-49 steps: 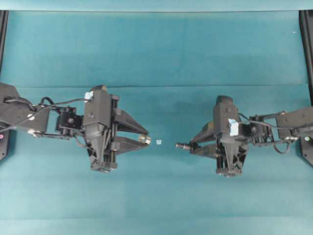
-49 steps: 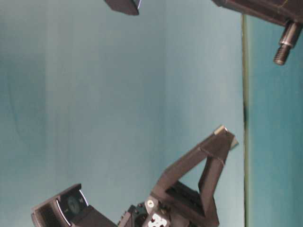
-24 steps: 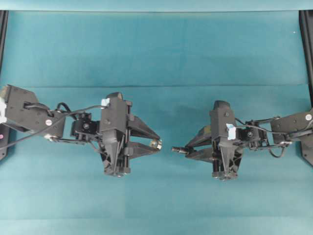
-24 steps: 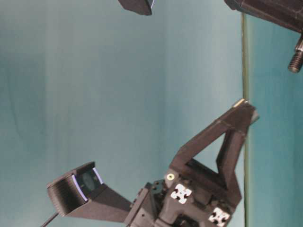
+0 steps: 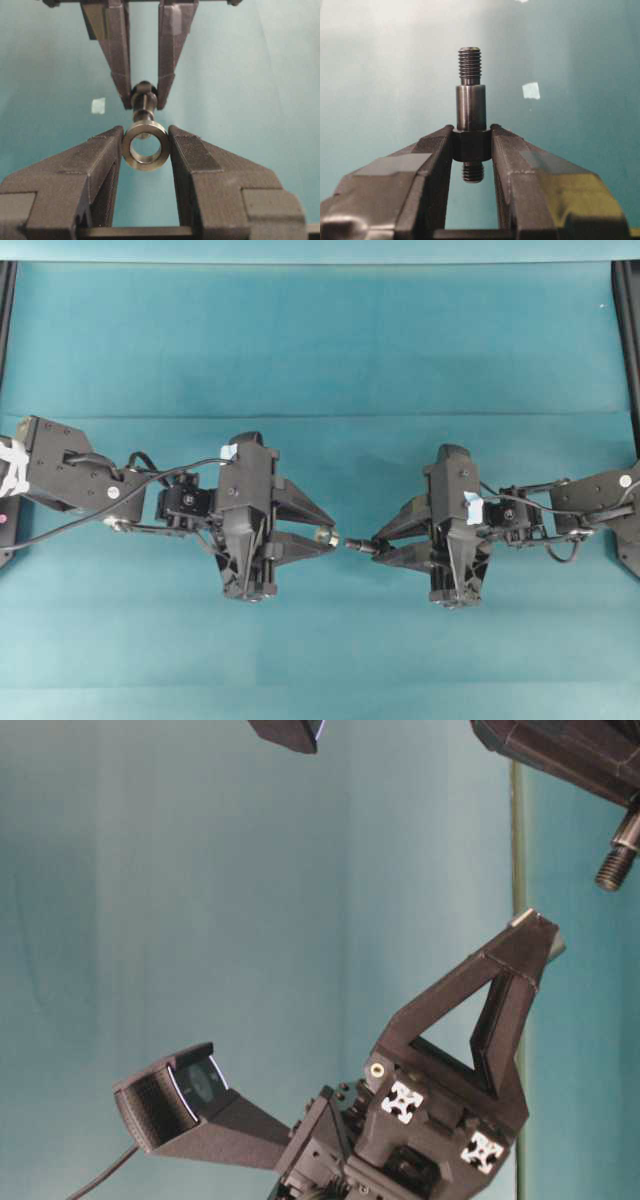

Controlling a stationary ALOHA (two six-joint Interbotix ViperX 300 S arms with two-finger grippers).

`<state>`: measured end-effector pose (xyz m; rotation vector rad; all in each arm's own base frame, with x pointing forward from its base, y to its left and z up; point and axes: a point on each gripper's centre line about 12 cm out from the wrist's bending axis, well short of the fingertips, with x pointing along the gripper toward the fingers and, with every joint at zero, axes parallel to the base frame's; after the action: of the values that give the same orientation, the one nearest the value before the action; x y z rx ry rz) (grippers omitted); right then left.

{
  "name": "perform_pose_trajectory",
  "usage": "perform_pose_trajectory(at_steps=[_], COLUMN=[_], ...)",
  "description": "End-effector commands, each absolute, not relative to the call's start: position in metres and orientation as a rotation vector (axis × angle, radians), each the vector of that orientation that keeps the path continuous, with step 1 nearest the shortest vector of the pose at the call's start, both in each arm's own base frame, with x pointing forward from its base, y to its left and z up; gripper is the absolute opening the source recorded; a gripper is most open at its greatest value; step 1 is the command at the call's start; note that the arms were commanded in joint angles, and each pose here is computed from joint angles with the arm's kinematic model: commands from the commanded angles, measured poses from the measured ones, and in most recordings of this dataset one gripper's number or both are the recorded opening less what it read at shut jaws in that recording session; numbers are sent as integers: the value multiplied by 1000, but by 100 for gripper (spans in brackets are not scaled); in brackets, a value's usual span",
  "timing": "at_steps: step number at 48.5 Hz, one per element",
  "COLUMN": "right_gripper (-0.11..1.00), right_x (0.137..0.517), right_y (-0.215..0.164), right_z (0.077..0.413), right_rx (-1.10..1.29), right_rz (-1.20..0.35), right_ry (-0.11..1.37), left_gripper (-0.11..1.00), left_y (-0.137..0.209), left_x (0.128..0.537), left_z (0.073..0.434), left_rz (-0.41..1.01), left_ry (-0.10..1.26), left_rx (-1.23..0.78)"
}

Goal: Insert the washer onto the shaft with both hands.
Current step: 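Bring the washer toward the shaft's threaded tip, aligning them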

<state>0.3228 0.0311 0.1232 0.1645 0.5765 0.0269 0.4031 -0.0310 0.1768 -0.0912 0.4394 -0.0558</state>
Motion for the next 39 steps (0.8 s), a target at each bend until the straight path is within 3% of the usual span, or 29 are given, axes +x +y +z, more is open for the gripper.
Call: perform_pose_trajectory(at_steps=[1, 39], right_gripper=[-1, -1], right_x=[327, 332], right_y=[32, 33], right_z=[130, 138], right_rx=[178, 182], right_rz=[29, 36], right_ry=[543, 465], left_gripper=[35, 35], left_y=[-32, -33], left_x=[409, 419], left_z=[186, 179], left_rz=[-60, -58], left_ry=[406, 417], left_rx=[-92, -93])
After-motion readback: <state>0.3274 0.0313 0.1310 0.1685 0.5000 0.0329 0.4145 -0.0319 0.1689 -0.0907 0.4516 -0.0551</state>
